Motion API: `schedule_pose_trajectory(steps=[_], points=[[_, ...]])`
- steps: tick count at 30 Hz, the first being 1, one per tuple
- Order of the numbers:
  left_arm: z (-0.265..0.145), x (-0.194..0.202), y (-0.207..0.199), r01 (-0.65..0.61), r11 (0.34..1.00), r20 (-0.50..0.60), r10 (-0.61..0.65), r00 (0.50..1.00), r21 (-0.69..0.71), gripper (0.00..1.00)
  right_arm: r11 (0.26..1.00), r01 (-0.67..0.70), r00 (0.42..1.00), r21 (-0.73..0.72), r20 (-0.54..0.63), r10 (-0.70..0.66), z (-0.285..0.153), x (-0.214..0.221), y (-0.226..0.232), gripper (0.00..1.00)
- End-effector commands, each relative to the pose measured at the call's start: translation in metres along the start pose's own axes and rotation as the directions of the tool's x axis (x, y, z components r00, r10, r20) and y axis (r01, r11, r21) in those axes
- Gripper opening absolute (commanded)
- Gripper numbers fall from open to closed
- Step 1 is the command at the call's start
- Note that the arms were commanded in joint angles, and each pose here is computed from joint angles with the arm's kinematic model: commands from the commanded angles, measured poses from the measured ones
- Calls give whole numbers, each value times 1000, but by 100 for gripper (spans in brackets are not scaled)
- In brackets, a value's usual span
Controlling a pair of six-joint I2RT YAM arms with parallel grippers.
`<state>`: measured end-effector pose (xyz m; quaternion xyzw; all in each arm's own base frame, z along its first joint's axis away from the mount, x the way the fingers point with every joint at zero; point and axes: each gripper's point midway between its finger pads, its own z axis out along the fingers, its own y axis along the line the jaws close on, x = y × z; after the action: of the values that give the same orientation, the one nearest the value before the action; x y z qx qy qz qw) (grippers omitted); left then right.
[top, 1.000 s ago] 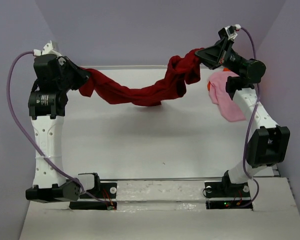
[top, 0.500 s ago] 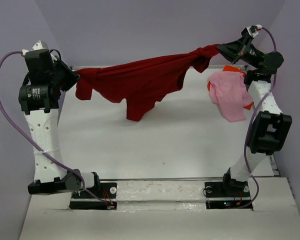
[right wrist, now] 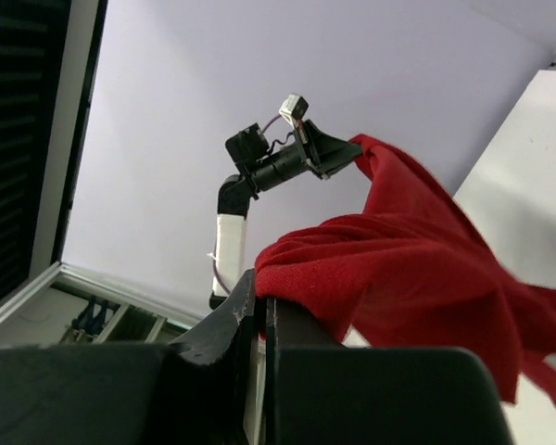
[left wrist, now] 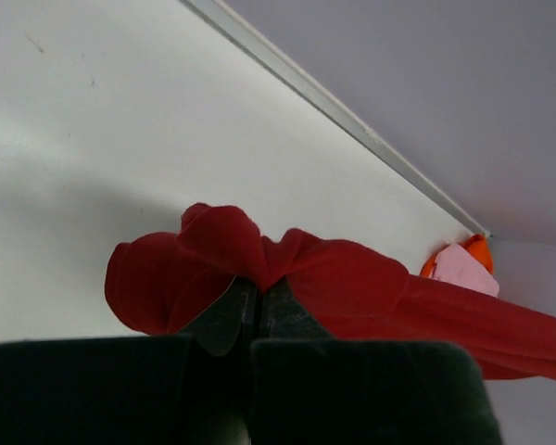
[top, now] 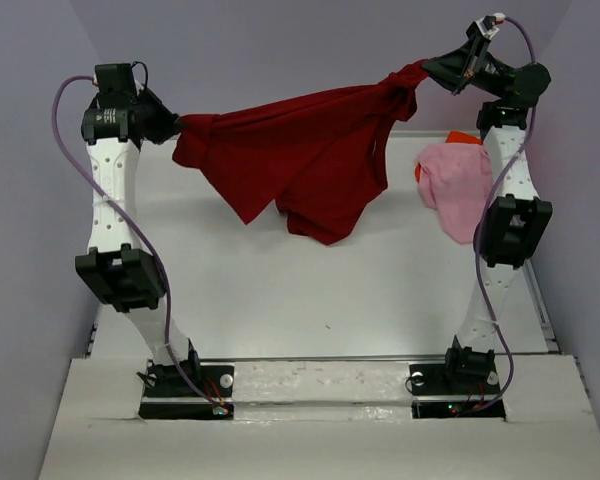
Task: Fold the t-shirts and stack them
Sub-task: Flatten out the tshirt
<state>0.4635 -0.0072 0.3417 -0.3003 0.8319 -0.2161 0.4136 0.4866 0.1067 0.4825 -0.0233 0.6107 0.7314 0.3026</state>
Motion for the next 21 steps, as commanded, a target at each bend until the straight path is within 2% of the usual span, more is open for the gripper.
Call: schedule_pose_trajectory(steps=[1, 3, 4, 5, 7, 9, 10, 11, 12, 13, 14, 15, 16, 17, 18, 19, 20, 21], points=[[-52, -52, -59, -104, 980, 189, 72, 979, 168, 0, 989, -141, 990, -41, -10, 141, 3, 11, 61, 0], [-48, -45, -54, -102, 980, 177, 71, 982, 168, 0, 991, -127, 992, -27, -28, 127, -1, 24, 57, 0], [-61, -44, -57, -111, 977, 197, 74, 978, 184, 0, 987, -161, 986, -13, -37, 160, -1, 37, 50, 0], [-63, -43, -61, -122, 970, 206, 77, 976, 212, 0, 991, -131, 990, -16, -50, 130, -4, 46, 51, 0], [-62, -31, -55, -114, 970, 181, 75, 981, 215, 0, 992, -129, 987, -1, -97, 128, -5, 69, 53, 0], [-83, -25, -61, -128, 959, 194, 80, 978, 251, 0, 994, -104, 985, -16, -139, 101, -6, 98, 63, 0], [-81, -17, -54, -119, 963, 175, 77, 982, 244, 0, 991, -131, 981, -27, -149, 125, -4, 108, 70, 0], [-98, -12, -57, -125, 958, 190, 76, 979, 260, 0, 981, -193, 967, -22, -177, 186, 4, 125, 62, 0], [-102, -6, -55, -119, 958, 181, 72, 981, 262, 0, 982, -187, 963, -30, -202, 177, 7, 145, 82, 0], [-94, 9, -40, -92, 968, 133, 62, 989, 234, 0, 983, -182, 957, -14, -235, 173, 10, 161, 82, 0], [-101, 24, -31, -66, 974, 101, 45, 994, 216, 0, 963, -269, 932, 32, -243, 269, 14, 171, 77, 0], [-89, 47, -11, -32, 984, 28, 28, 999, 173, 0, 965, -258, 927, 45, -271, 260, 12, 201, 77, 0], [-95, 59, -5, -25, 985, 7, 24, 1000, 172, 0, 959, -275, 921, 65, -270, 282, 11, 213, 75, 0], [-92, 77, 8, -5, 990, -47, 11, 999, 139, 0, 900, -407, 872, 154, -226, 433, 7, 218, 58, 0], [-82, 108, 41, 14, 999, -118, -8, 993, 53, 0, 922, -330, 908, 201, -198, 369, -6, 245, 46, 0], [-88, 117, 51, 5, 1000, -117, -1, 993, 28, 0, 818, -481, 830, 314, -136, 540, -16, 260, 24, 0], [-82, 129, 72, -6, 999, -134, 2, 991, -33, 0, 866, -364, 889, 343, -148, 433, -21, 272, 9, 0], [-83, 136, 79, -14, 999, -144, 7, 989, -52, 0, 752, -478, 817, 453, -84, 570, -34, 292, -12, 0]])
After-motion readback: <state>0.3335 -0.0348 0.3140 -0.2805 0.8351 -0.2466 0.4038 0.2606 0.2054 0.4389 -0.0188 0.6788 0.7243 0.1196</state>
